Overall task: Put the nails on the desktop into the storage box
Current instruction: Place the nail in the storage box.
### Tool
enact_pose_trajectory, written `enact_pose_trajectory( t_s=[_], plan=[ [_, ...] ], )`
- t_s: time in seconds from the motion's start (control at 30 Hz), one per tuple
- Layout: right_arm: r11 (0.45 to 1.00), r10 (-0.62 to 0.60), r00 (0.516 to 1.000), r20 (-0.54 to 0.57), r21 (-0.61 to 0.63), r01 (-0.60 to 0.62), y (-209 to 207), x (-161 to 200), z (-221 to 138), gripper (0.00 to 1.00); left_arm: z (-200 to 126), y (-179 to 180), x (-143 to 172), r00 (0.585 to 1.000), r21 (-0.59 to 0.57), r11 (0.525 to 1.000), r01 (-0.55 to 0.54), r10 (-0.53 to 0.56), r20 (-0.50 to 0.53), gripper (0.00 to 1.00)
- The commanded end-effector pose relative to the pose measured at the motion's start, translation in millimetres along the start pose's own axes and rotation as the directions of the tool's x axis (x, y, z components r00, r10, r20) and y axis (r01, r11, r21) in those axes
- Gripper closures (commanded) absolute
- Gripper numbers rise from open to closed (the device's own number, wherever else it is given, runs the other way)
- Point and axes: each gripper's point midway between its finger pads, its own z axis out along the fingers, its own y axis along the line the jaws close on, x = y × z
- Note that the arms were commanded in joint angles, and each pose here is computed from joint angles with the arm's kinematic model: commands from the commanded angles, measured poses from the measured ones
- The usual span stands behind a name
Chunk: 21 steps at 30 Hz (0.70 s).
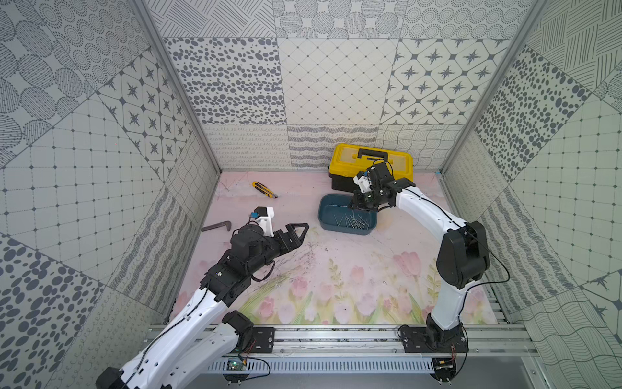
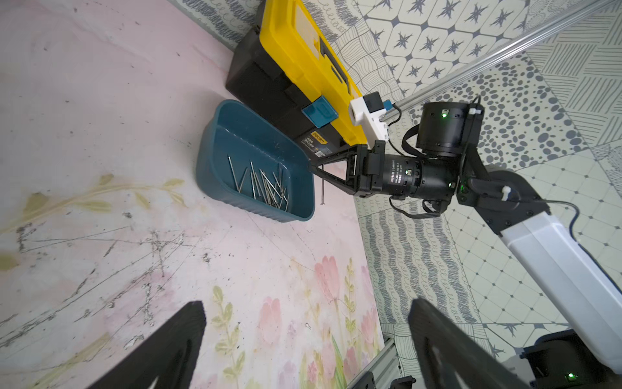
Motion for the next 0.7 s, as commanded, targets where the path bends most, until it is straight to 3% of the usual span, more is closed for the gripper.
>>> enact_pose_trajectory(
  t_s=[0.0,0.3,0.43,0.67],
  plan=[
    [0.993,-0.072,0.997,0.022,0.091,0.07,-16,-13,1,1.0,-10,49,25,0.997,-0.212,0.977,-0.002,-0.016,-0.082,0.0],
    [0.971,-0.084,0.996,-0.012,0.225,0.084,-54,-14,26,1.0,-11,50,31,0.991,-0.22,0.975,-0.024,-0.006,-0.134,0.0],
    [0.956,-0.086,0.996,-0.028,0.279,0.091,-71,-13,33,1.0,-11,55,39,0.986,-0.238,0.971,0.013,-0.051,-0.156,0.0],
    [0.951,-0.078,0.996,-0.038,0.297,0.086,-85,-16,41,0.99,-23,51,39,0.984,-0.226,0.972,-0.062,0.022,-0.176,0.01]
  ],
)
